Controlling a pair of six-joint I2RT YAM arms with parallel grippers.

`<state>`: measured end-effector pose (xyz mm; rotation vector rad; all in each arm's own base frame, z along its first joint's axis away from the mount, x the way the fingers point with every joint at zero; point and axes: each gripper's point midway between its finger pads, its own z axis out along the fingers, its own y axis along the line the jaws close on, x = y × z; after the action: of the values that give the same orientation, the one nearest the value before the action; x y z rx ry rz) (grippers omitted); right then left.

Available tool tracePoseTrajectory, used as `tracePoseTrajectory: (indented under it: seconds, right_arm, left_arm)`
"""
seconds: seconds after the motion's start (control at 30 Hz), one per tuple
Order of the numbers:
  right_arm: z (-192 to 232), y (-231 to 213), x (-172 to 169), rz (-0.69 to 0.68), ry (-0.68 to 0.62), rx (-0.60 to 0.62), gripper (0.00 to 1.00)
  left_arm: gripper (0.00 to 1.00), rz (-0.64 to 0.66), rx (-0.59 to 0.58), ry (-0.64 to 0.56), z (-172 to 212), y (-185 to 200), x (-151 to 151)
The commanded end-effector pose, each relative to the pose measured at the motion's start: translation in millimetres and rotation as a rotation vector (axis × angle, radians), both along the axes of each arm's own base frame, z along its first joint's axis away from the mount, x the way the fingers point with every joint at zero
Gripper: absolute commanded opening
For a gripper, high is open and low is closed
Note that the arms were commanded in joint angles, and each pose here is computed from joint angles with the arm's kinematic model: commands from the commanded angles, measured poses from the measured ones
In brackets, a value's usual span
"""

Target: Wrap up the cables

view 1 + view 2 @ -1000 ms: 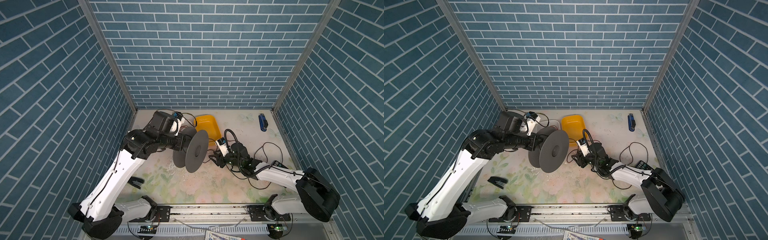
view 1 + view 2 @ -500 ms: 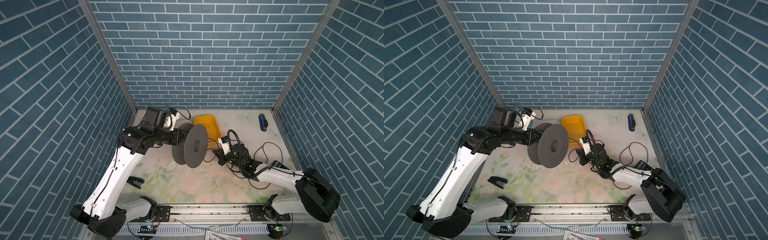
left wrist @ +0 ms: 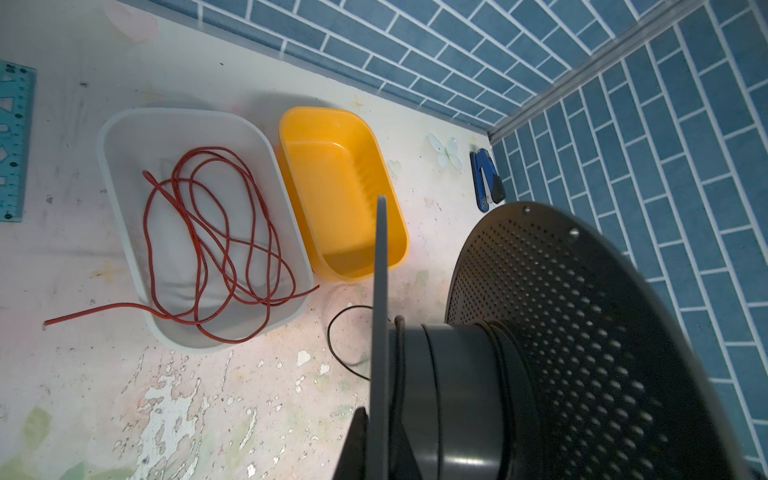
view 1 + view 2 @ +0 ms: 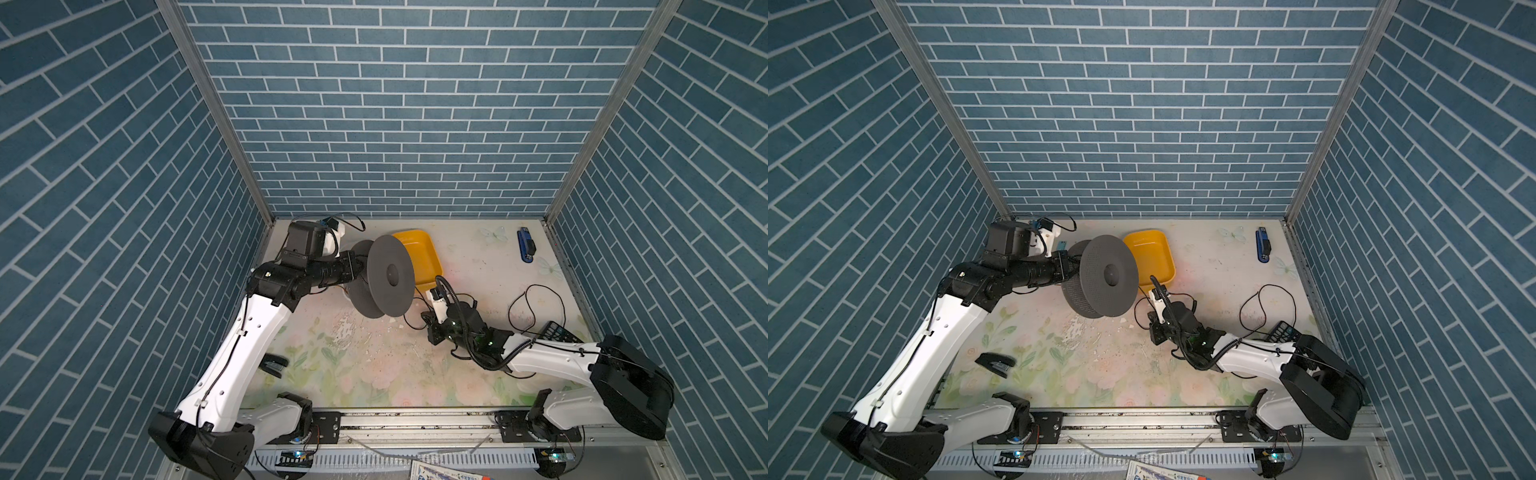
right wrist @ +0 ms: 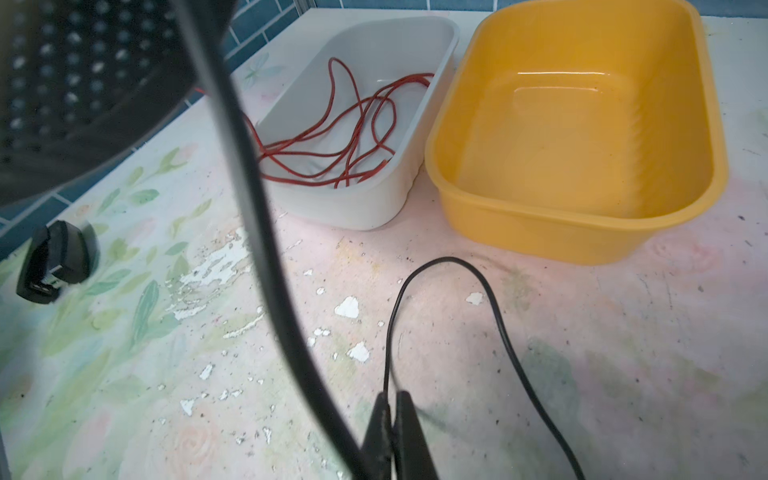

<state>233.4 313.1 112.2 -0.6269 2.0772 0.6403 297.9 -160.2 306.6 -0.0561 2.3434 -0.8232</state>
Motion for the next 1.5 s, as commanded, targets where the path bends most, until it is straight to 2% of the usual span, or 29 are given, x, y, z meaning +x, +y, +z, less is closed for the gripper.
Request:
tracePoseTrajectory:
  seconds: [0.0,0.47,0.73,0.83,1.0,1.13,1.23,1.33,1.47]
  right_arm:
    - [14,5,2,-0.041,-0.074,-0.076,0.0]
    - [48,54,-42,0.065,-0.257,-0.243,0.0]
    - [83,80,-60,0.074,-0.406,-0.343,0.0]
    - [97,83,-60,0.036,-0.461,-0.392,0.0]
    - [112,66,-47,-0.133,-0.554,-0.508,0.0]
    - [127,52,-38,-0.25,-0.631,-0.538,0.0]
    - [138,50,-39,-0.237,-0.656,-0.487,0.0]
    - [149,52,-43,-0.189,-0.679,-0.428,0.05]
    - [157,67,-56,-0.044,-0.707,-0.341,0.13]
  left_arm:
    - [0.0,0.12,-0.057,-0.146,31,12,20]
    - [0.0,0.409,-0.023,-0.222,13,57,30]
    - [0.0,0.501,0.158,-0.274,5,65,26]
    - [0.0,0.5,0.25,-0.273,0,62,25]
    - [0.0,0.459,0.357,-0.261,-6,55,22]
    - [0.0,0.414,0.48,-0.226,-12,49,18]
    - [0.0,0.379,0.538,-0.201,-19,45,13]
    - [0.0,0.339,0.559,-0.165,-26,40,10]
    - [0.0,0.28,0.565,-0.124,-35,30,7]
